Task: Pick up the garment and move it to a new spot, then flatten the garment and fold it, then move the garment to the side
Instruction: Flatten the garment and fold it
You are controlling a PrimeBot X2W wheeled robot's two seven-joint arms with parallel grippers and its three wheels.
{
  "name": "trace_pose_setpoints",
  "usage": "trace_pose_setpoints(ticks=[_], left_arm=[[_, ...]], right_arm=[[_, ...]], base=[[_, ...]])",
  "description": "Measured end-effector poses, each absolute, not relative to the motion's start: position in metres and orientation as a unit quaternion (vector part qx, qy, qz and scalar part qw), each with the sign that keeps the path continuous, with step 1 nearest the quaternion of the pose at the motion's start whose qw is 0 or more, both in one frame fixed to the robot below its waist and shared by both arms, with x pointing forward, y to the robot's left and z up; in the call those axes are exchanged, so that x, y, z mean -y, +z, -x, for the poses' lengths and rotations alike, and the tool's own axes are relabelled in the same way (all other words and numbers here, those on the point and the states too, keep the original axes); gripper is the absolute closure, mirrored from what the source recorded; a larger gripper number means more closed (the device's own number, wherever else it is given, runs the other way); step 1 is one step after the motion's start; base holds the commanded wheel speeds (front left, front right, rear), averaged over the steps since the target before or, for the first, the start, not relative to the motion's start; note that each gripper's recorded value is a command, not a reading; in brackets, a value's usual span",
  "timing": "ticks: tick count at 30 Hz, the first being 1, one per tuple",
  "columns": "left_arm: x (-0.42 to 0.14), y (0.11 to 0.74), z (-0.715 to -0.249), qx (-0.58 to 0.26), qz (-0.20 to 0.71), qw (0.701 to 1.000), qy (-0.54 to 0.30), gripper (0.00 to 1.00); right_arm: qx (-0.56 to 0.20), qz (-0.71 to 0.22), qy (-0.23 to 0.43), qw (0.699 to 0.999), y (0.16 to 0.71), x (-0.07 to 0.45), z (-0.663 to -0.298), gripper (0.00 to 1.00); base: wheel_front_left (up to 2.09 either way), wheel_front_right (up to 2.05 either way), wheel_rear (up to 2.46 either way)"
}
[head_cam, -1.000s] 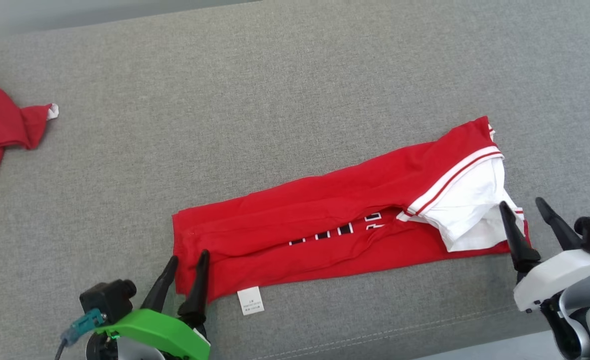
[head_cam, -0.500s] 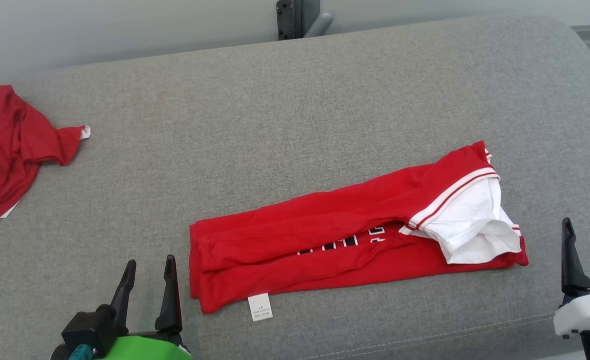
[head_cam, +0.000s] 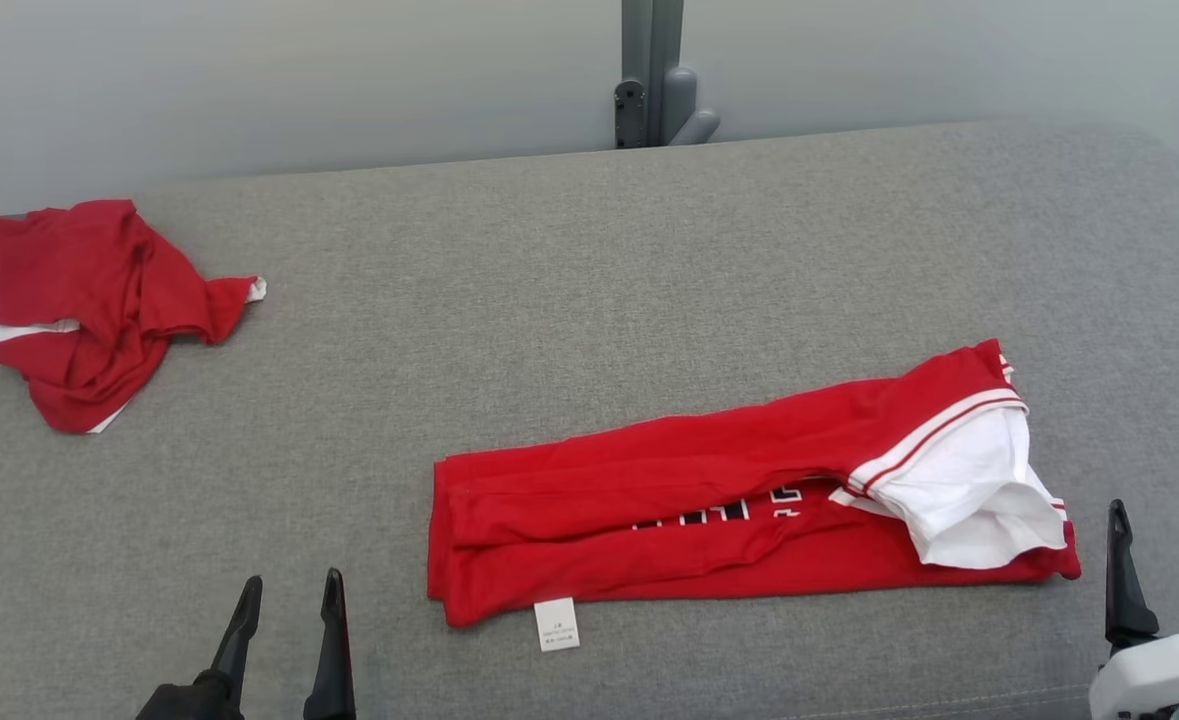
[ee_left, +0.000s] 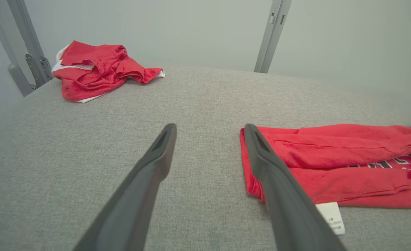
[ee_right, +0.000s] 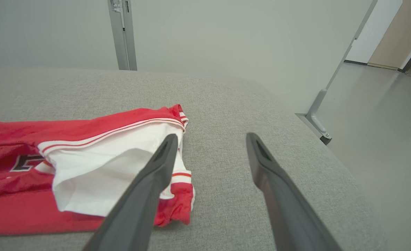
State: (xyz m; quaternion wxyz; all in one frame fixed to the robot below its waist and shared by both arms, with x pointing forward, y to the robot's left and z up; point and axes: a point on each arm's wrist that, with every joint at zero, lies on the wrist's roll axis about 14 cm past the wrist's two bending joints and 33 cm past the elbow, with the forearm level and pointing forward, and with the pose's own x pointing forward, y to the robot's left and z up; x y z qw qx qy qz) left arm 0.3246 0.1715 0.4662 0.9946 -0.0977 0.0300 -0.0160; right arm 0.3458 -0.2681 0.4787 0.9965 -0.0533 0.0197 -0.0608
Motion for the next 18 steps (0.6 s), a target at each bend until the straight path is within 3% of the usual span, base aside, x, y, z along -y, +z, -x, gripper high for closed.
trace_pose_setpoints(ticks=[7, 18], left_arm=[[-0.185, 0.465, -0.319, -0.029, 0.097, 0.995, 0.004, 0.0], [-0.195, 0.458, -0.339, -0.039, 0.094, 0.995, 0.014, 0.0]], right_arm=[[-0.019, 0.047, -0.029, 0.998, 0.483, 0.255, -0.381, 0.0], [-0.135, 0.017, -0.009, 0.991, 0.434, 0.246, -0.429, 0.0]], base=[[0.0, 0.0, 0.0], [0.0, 0.0, 0.0]])
